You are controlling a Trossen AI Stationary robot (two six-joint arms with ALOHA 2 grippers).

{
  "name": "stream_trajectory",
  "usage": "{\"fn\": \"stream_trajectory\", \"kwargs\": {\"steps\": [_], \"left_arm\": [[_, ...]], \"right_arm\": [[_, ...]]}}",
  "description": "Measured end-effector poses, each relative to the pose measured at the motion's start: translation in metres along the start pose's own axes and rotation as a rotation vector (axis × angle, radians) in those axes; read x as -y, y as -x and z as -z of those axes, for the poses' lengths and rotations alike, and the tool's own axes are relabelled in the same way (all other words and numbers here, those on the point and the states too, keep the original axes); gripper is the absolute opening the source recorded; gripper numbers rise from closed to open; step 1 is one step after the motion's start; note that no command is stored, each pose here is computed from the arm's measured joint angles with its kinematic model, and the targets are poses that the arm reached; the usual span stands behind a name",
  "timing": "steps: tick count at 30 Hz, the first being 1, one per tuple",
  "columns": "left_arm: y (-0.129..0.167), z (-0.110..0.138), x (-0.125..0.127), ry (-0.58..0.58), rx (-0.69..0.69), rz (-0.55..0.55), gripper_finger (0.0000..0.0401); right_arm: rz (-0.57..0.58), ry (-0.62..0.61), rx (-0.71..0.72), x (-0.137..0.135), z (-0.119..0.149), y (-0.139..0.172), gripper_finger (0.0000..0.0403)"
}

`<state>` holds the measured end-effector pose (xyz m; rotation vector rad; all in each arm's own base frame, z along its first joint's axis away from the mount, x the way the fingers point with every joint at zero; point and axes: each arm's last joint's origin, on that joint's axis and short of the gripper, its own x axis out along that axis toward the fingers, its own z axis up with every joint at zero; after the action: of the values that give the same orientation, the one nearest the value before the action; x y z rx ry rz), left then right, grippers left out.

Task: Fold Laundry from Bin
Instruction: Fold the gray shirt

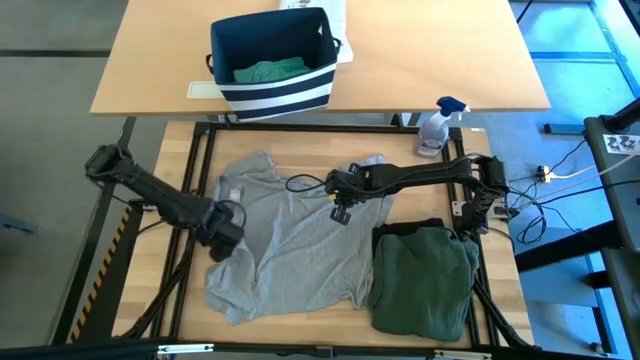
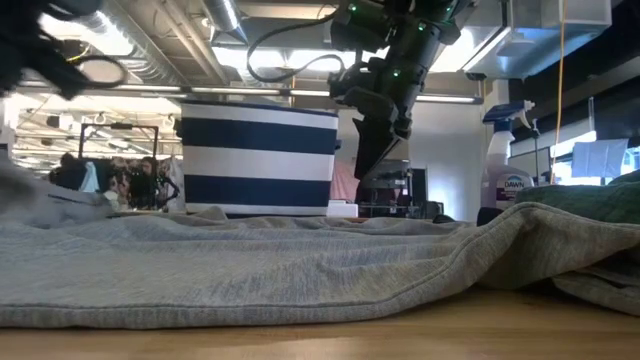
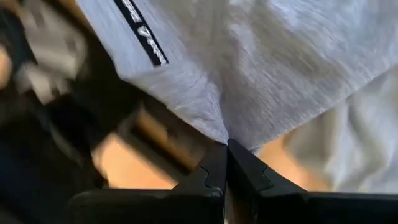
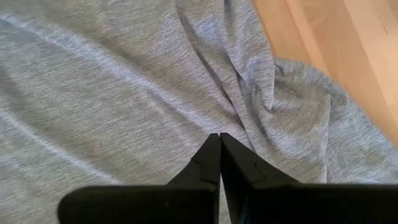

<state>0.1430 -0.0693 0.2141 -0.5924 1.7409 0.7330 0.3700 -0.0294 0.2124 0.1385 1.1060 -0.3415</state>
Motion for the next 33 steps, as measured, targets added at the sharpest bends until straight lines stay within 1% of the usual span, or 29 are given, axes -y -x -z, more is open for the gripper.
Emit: {"fn": "stream_trajectory", "kwargs": {"steps": [2, 4, 9, 12, 18, 21, 23, 25, 29, 31, 33], "left_arm": [[-0.001, 0.01, 0.0, -0.001, -0.08, -0.011, 0.0], [-0.002, 0.018, -0.001, -0.005, -0.132, -0.033, 0.0], [-0.001, 0.027, 0.001, -0.043, -0.19, -0.022, 0.0001], [0.007, 0.031, 0.004, -0.064, -0.202, 0.012, 0.0012], [0.034, 0.034, 0.01, -0.169, -0.163, 0.105, 0.005], [0.045, 0.036, 0.009, -0.217, -0.134, 0.11, 0.0065], [0.05, 0.037, 0.006, -0.219, -0.122, 0.091, 0.0073], [0.051, 0.038, 0.002, -0.196, -0.131, 0.06, 0.008], [0.051, 0.037, 0.003, -0.184, -0.122, 0.063, 0.0088], [0.051, 0.035, 0.004, -0.215, -0.066, 0.067, 0.0089], [0.052, 0.031, 0.008, -0.27, 0.06, 0.079, 0.009]], "right_arm": [[0.0, 0.0, 0.0, 0.0, 0.0, 0.0, 0.0007], [0.0, 0.0, 0.0, 0.0, 0.0, 0.0, 0.0007], [-0.001, 0.0, -0.001, 0.0, 0.0, 0.0, 0.0007], [-0.001, 0.0, -0.005, 0.0, 0.0, 0.0, 0.0007], [-0.007, 0.004, -0.032, 0.0, 0.003, 0.0, 0.0007], [-0.007, 0.005, -0.034, 0.0, 0.003, 0.0, 0.0007], [-0.007, 0.005, -0.035, 0.0, 0.003, 0.0, 0.0007], [-0.015, 0.005, -0.037, 0.0, 0.003, 0.0, 0.0007], [-0.042, 0.007, -0.063, 0.0, 0.005, 0.0, 0.0007], [-0.036, 0.012, -0.092, 0.0, 0.008, 0.0, 0.0007], [-0.032, 0.026, -0.122, -0.002, 0.012, 0.001, 0.0007]]}}
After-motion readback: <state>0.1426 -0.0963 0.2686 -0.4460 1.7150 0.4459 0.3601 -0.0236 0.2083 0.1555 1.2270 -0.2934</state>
